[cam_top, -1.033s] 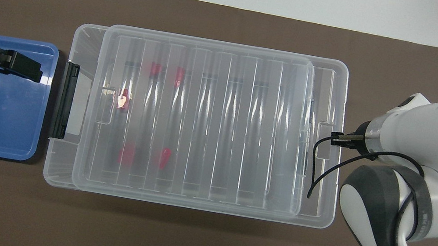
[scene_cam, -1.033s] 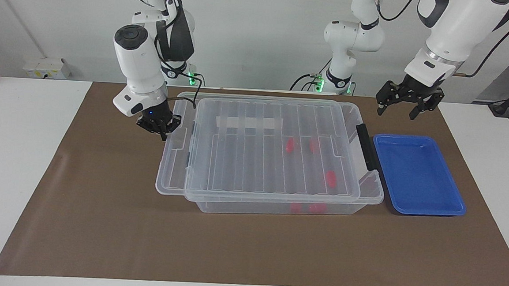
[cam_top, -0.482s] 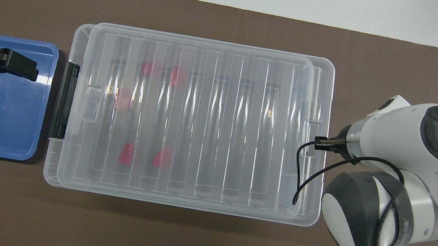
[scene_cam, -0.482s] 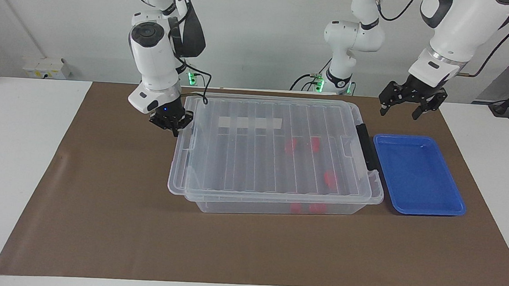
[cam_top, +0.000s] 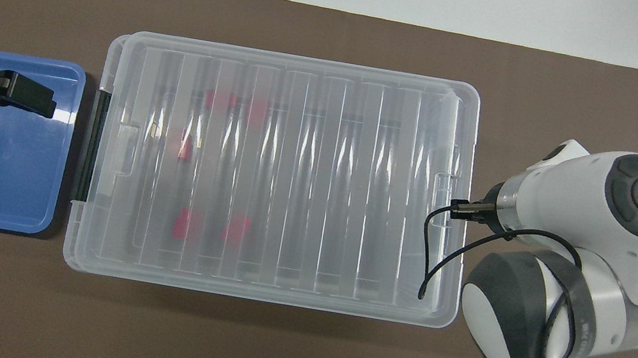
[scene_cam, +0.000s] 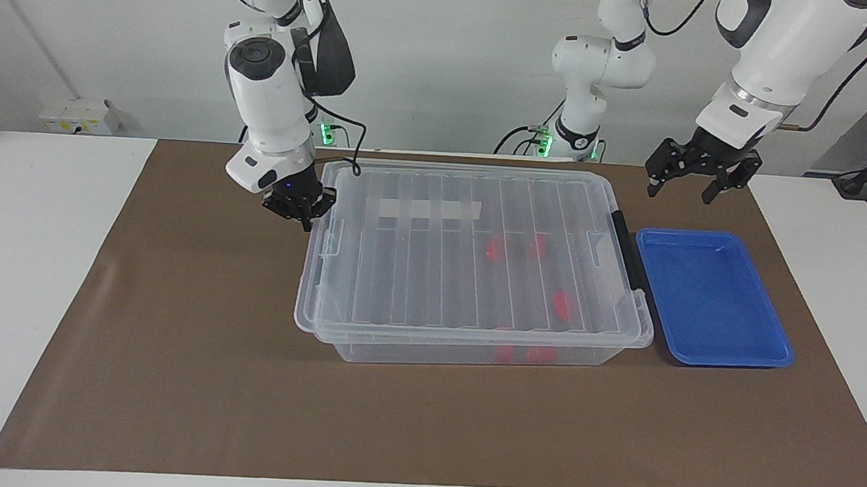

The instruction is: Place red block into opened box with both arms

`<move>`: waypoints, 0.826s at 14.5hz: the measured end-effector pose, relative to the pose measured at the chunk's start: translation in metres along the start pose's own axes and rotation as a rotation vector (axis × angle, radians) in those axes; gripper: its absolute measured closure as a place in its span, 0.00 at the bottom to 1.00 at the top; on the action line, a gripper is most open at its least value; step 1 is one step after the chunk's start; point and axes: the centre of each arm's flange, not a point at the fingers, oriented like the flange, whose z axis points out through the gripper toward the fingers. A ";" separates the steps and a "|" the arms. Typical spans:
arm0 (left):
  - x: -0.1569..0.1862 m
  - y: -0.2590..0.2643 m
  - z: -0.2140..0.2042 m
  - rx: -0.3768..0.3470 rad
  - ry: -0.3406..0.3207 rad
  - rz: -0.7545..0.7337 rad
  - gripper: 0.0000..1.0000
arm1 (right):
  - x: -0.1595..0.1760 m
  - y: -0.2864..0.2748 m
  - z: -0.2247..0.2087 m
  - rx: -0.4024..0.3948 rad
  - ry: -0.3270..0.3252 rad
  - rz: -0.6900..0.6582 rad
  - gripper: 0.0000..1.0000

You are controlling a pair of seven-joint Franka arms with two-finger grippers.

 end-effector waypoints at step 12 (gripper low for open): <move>0.000 0.000 0.000 0.000 0.000 0.000 0.00 | 0.000 -0.003 -0.001 0.002 0.002 -0.004 0.99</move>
